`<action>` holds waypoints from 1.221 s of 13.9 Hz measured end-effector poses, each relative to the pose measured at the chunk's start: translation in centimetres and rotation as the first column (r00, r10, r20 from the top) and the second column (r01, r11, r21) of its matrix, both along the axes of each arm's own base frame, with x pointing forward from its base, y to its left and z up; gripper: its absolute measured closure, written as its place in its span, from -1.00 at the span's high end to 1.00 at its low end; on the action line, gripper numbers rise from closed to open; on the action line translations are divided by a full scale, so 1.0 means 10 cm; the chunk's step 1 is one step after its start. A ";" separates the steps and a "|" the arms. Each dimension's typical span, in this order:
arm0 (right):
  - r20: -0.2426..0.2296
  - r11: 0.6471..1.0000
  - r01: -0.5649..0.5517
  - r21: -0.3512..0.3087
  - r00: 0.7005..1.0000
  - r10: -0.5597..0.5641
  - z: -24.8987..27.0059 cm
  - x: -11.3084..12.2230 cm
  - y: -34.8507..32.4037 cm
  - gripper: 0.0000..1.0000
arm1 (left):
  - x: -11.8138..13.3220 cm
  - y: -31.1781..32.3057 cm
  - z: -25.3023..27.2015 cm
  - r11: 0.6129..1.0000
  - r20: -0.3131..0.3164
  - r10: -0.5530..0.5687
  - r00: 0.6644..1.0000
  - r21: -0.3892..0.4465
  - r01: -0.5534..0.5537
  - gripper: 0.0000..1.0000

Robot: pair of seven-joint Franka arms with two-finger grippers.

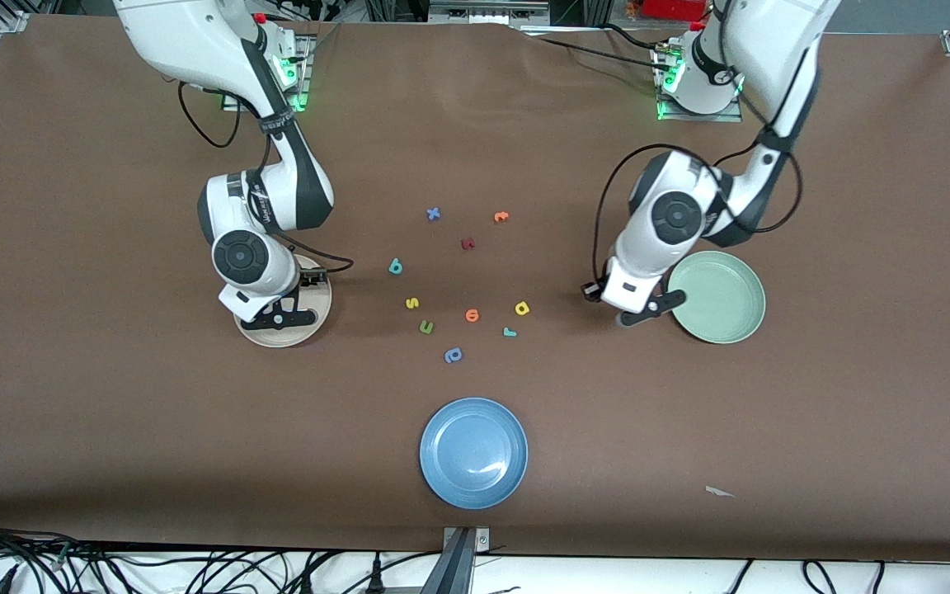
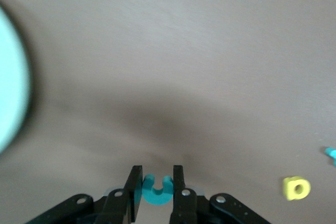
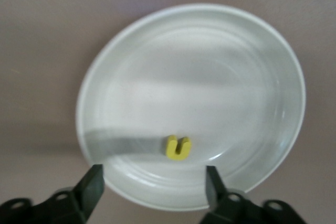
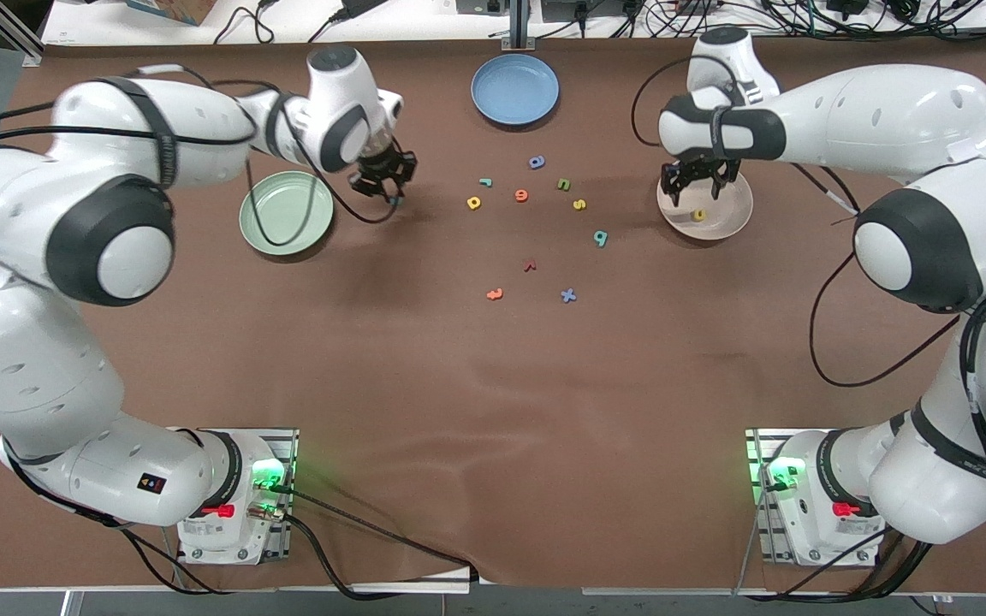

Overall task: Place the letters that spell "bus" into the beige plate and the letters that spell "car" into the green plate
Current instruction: 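Release yellow letters onto cream plate while the left gripper releases teal c, then grasp teal q with the right gripper while the left gripper grasps yellow o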

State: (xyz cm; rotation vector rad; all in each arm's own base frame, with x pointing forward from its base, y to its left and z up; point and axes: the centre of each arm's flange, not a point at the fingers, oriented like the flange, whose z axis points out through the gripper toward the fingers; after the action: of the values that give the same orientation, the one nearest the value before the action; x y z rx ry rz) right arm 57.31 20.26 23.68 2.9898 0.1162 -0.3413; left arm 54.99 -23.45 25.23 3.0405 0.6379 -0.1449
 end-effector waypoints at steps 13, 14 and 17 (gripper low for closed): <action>0.166 0.742 0.669 0.043 0.727 -0.666 -0.20 -0.45 1.48 0.59 | 0.17 2.43 -0.37 0.970 -0.148 -0.231 0.962 0.044 0.239 -0.45; 0.174 0.723 0.690 0.041 0.707 -0.685 -0.31 -0.50 1.53 0.40 | 0.18 2.46 -0.48 0.970 -0.142 -0.232 0.962 0.043 0.240 -0.45; 0.181 0.712 0.702 0.026 0.697 -0.694 -0.52 -0.58 1.55 0.36 | 0.19 2.45 -0.60 0.969 -0.137 -0.236 0.962 0.037 0.243 -0.15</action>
State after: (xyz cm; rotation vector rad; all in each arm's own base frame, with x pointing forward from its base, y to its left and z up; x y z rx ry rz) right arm 51.56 35.73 18.52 2.8614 -1.0659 -0.1269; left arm 56.86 1.07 19.23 3.1707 0.2788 -0.3421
